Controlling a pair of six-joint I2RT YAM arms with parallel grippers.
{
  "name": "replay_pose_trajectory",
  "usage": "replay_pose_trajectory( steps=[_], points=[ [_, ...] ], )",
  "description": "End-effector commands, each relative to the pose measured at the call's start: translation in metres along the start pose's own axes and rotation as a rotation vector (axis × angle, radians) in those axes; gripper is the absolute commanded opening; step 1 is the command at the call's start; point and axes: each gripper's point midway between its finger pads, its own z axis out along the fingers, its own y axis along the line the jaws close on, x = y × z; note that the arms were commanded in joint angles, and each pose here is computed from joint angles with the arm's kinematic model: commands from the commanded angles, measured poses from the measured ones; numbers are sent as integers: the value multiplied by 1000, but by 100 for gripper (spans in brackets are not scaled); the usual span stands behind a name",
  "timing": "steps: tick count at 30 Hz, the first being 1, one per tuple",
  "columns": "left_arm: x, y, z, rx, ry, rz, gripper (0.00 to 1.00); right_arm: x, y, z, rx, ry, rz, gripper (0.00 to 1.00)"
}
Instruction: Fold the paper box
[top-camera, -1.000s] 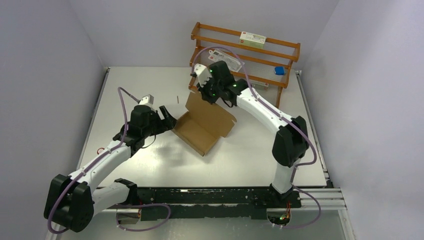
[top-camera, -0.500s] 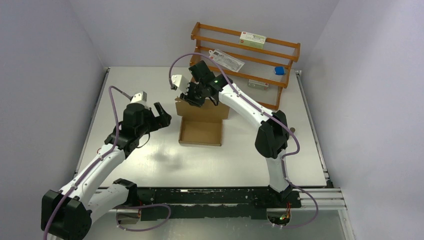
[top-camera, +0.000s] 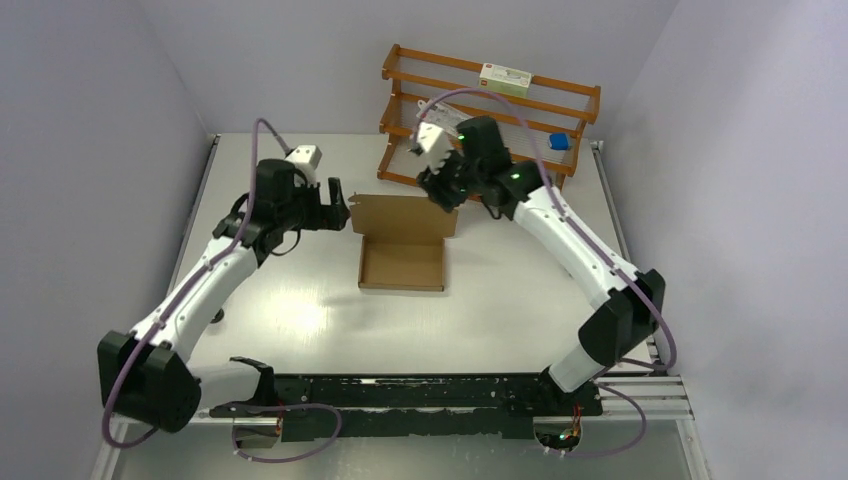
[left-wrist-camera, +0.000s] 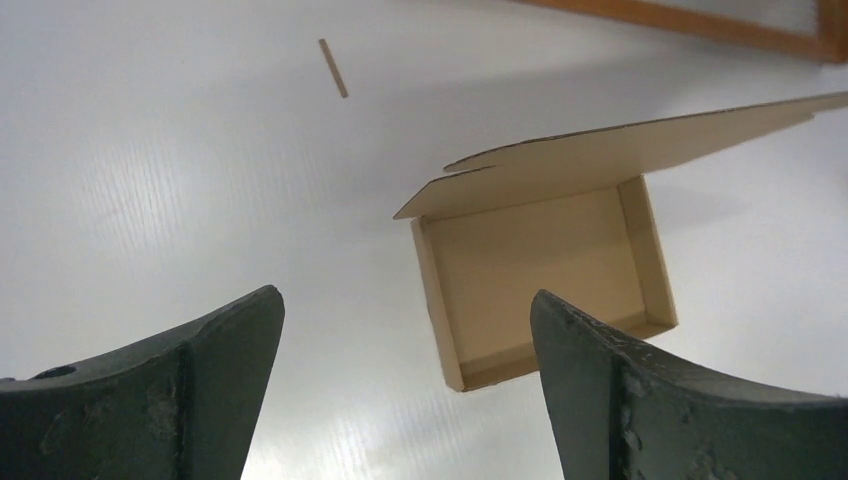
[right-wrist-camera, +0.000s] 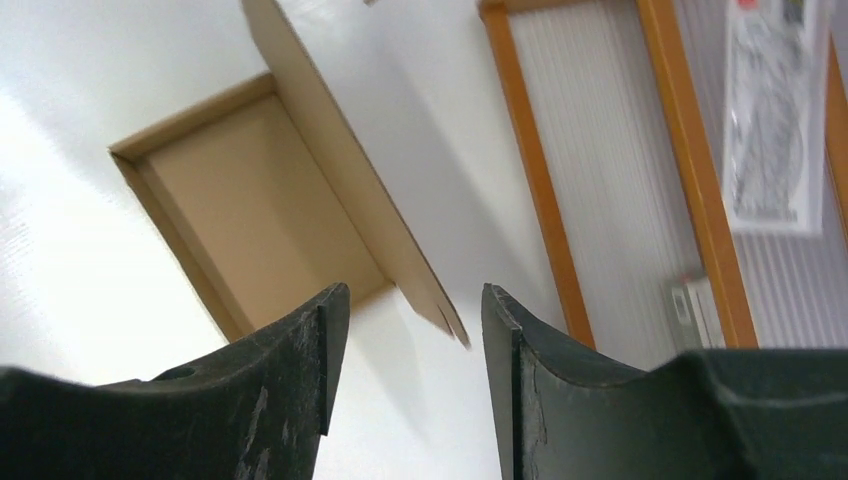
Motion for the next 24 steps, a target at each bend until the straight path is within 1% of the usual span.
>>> replay_pose_trajectory(
  steps=[1, 2, 5, 8, 10, 13, 16, 18, 20, 24],
  points=[
    [6, -8, 8, 96, 152, 187, 98, 37, -19, -17, -23, 37, 142, 56],
    [9, -6, 14, 97, 187, 206, 97, 44, -24, -20, -17, 50, 145, 57],
    [4, -5, 20, 119, 212, 290, 95, 62, -39, -25, 49, 97, 109, 61],
    [-12, -3, 27, 141, 185, 346, 97, 74, -44, -26, 40, 106, 65, 67],
    [-21, -3, 29, 185, 167, 378, 97, 80, -46, -25, 19, 118, 53, 68],
    [-27, -10, 30, 249, 144, 453, 97, 91, -43, -19, -14, 145, 25, 68],
    [-27, -16, 36, 309, 124, 525, 95, 97, -38, -10, -49, 136, 0, 68],
    [-21, -19, 42, 359, 147, 574, 94, 98, -35, -6, -79, 129, -18, 67],
    [-15, -21, 48, 410, 188, 605, 95, 102, -36, -4, -88, 140, -33, 66],
    [-1, -20, 62, 465, 240, 652, 95, 109, -36, 0, -104, 123, -71, 65]
  ],
)
